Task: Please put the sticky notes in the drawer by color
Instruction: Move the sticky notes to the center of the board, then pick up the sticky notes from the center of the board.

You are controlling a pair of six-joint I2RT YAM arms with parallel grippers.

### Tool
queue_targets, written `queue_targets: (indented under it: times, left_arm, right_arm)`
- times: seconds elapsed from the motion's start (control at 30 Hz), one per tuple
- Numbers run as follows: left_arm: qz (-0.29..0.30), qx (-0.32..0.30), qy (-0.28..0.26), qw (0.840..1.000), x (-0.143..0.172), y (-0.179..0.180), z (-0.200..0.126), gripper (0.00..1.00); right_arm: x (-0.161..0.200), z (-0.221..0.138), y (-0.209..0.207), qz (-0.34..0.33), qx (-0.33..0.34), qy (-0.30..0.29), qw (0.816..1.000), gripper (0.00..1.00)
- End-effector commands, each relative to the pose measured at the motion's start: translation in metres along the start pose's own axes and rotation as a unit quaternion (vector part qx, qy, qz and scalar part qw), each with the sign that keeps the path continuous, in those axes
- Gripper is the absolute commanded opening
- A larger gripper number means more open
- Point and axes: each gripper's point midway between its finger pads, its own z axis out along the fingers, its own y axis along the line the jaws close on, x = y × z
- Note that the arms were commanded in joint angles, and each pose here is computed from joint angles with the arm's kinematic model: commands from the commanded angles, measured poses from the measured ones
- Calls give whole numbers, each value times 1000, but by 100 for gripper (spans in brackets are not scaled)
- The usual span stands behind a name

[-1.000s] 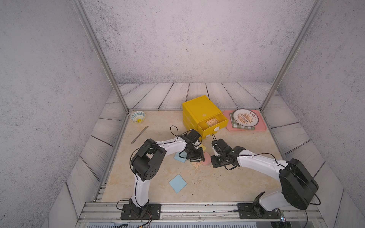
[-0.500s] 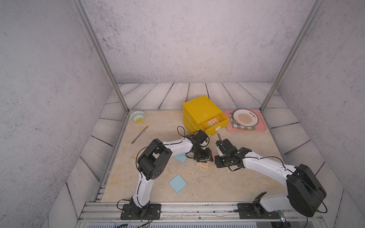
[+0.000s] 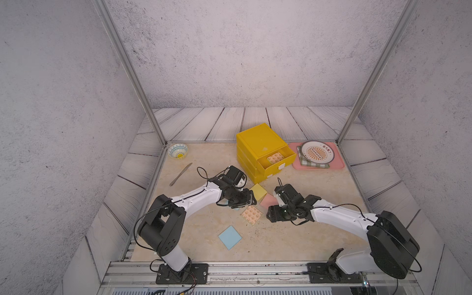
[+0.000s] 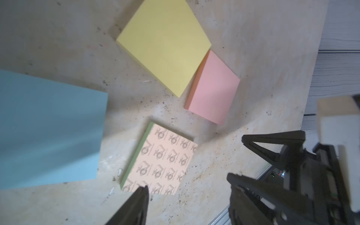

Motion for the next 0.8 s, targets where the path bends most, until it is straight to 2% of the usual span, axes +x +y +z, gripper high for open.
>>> queue_targets:
  times: [0.0, 0.03, 0.3, 0.43, 0.53, 0.77]
  left_arm:
    - [-4, -18, 10, 1000, 7, 18, -2, 69]
    - [-7, -23, 5, 1000, 7, 22, -5, 69]
    - [-58, -40, -92, 993, 4, 62, -54, 70]
    - [-77, -44, -137, 987, -4, 73, -73, 70]
    - [-76, -46, -143, 986, -7, 73, -76, 70]
    - [-80, -33, -116, 989, -11, 69, -68, 70]
  right_arm:
    - [-9, 12, 17, -14, 21, -5, 1000, 84]
    - [-11, 14, 21, -27, 30, -4, 999, 88]
    - [-21, 43, 25, -170, 111, 51, 978, 93]
    - [-17, 52, 27, -220, 110, 79, 966, 93]
    - [-12, 60, 34, -248, 109, 98, 958, 93]
    - [-5, 77, 48, -286, 124, 113, 943, 93]
